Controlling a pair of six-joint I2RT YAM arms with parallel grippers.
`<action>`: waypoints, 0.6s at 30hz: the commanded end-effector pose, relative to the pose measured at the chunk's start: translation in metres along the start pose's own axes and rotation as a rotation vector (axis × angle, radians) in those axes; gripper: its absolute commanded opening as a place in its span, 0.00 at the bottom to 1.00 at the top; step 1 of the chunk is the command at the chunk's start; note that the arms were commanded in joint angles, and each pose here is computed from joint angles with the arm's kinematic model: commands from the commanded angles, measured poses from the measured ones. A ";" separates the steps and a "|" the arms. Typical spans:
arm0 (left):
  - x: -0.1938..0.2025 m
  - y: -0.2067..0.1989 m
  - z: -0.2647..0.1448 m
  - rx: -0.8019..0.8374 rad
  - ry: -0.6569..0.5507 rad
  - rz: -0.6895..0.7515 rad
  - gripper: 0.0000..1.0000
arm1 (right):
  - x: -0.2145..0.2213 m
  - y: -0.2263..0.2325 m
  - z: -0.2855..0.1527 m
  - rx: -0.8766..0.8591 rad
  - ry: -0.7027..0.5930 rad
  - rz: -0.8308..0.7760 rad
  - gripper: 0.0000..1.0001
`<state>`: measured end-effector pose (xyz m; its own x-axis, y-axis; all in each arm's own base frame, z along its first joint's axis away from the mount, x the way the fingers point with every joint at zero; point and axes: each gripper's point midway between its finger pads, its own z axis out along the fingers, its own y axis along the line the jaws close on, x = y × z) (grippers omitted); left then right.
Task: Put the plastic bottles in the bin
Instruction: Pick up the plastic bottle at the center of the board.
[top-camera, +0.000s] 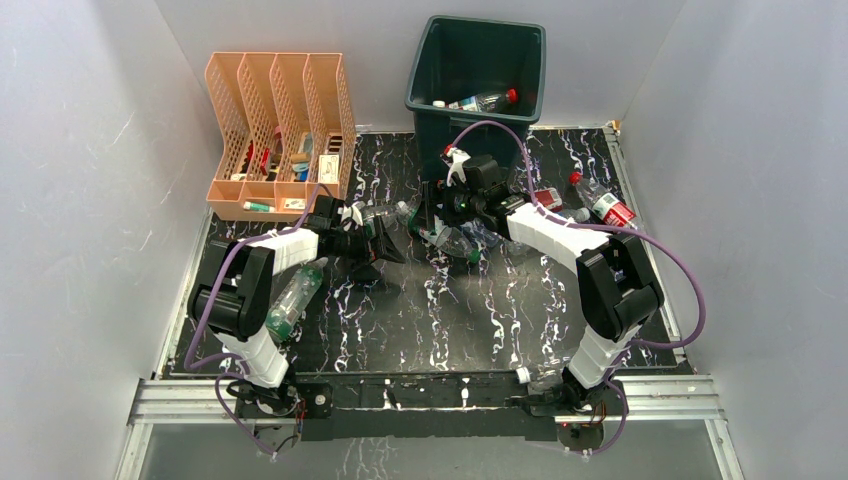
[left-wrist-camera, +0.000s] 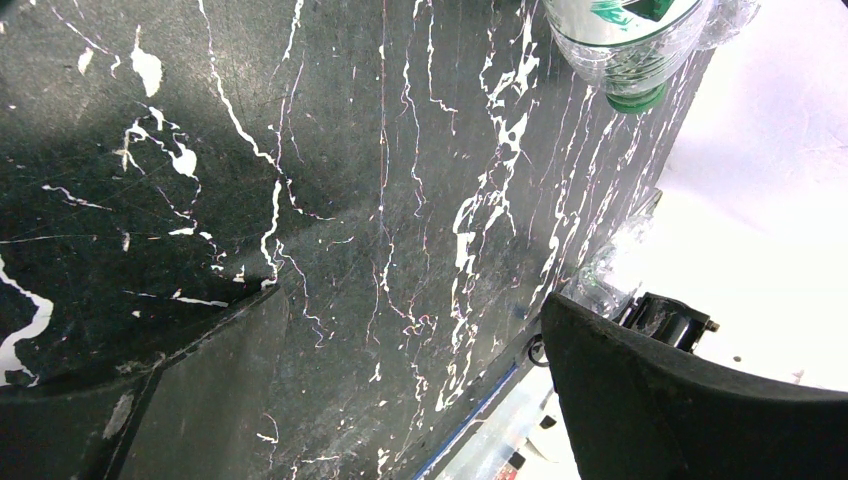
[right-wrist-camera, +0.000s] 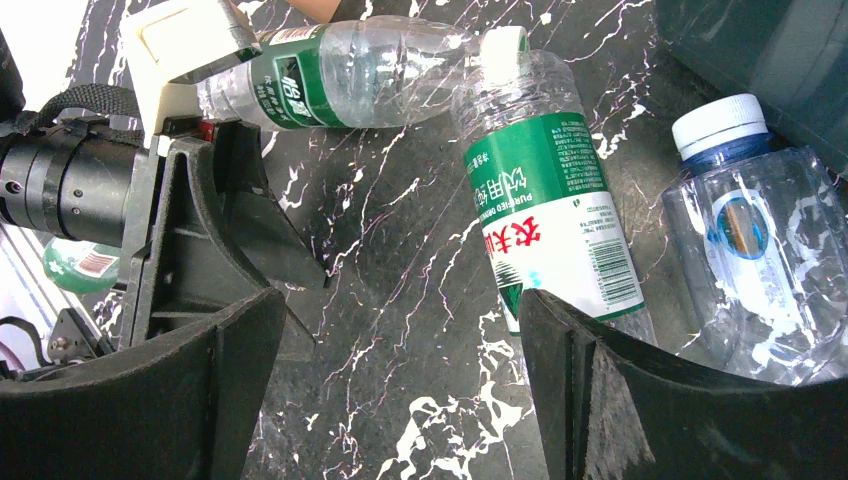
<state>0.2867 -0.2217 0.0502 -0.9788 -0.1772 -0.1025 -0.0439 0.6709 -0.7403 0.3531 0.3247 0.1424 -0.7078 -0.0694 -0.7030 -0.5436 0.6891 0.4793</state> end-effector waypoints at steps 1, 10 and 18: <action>-0.001 -0.006 -0.002 0.002 0.003 0.016 0.98 | -0.016 0.016 -0.006 -0.047 -0.052 -0.018 0.98; -0.003 -0.008 -0.004 -0.001 0.000 0.027 0.98 | -0.014 0.015 -0.004 -0.045 -0.046 -0.018 0.98; 0.001 -0.005 -0.013 -0.035 -0.003 0.044 0.98 | -0.005 0.004 0.004 -0.005 -0.013 -0.003 0.98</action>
<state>0.2862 -0.2193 0.0496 -0.9800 -0.1690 -0.1053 -0.0402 0.6860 -0.7265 0.3530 0.3248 0.1424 -0.7080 -0.0697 -0.7028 -0.5441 0.6883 0.4798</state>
